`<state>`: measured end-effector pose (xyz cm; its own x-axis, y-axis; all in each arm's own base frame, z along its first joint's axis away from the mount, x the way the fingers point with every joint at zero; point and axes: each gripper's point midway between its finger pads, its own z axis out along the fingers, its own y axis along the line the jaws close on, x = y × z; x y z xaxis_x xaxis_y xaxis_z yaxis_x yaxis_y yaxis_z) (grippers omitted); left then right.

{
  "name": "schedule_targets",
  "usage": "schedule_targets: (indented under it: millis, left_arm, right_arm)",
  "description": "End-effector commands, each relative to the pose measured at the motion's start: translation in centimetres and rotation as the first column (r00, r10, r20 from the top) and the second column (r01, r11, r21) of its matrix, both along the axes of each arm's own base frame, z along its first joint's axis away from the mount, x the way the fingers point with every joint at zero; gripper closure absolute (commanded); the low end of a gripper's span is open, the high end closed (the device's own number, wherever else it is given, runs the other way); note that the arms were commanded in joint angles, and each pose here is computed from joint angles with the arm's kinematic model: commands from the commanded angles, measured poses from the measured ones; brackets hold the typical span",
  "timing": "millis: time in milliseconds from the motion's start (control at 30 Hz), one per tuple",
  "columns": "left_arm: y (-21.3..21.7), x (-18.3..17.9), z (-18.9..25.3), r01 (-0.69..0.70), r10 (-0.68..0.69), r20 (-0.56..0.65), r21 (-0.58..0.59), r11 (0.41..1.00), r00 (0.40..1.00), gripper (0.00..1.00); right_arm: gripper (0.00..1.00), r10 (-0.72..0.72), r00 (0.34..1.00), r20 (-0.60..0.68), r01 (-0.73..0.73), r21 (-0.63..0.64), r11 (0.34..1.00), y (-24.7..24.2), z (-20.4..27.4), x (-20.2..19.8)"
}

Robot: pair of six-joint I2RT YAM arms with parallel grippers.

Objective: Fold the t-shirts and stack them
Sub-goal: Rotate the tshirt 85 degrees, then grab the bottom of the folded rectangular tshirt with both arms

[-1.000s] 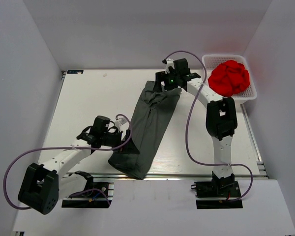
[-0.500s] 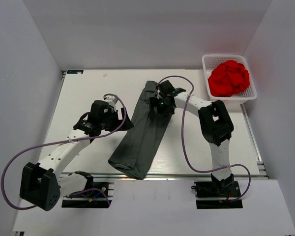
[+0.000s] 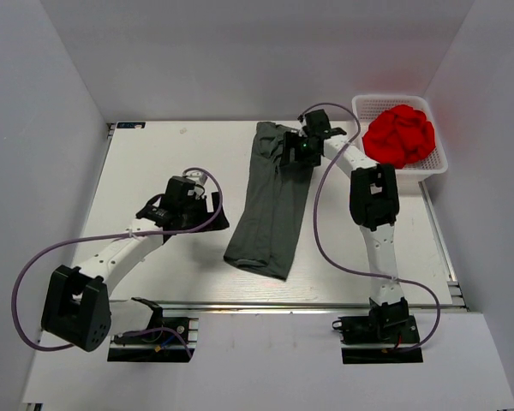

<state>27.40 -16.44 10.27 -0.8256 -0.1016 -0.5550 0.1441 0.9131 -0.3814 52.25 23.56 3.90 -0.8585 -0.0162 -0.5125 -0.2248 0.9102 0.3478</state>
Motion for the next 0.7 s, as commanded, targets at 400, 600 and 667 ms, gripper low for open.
schedule_targets:
  millis: [400, 600, 667]
  left_arm:
    - [-5.5, -1.8, -2.4, 0.266, -0.271, -0.022, -0.121, 0.956, 0.962, 0.0]
    - [-6.7, -3.3, -5.0, 0.36, -0.367, -0.075, -0.097, 0.928, 0.927, 0.04]
    - [-6.5, -3.7, -5.7, 0.356, -0.362, -0.102, -0.074, 0.932, 0.926, 0.08]
  right_arm:
    - [0.1, 0.126, 0.984, 0.122, -0.139, 0.105, 0.985, -2.3, 8.1, -13.0]
    - [0.1, 0.163, 0.979, -0.119, -0.131, 0.242, 0.962, -1.7, 4.7, -25.3]
    - [0.1, 0.208, 0.959, -0.191, -0.148, 0.29, 0.945, -1.0, 4.2, -28.8]
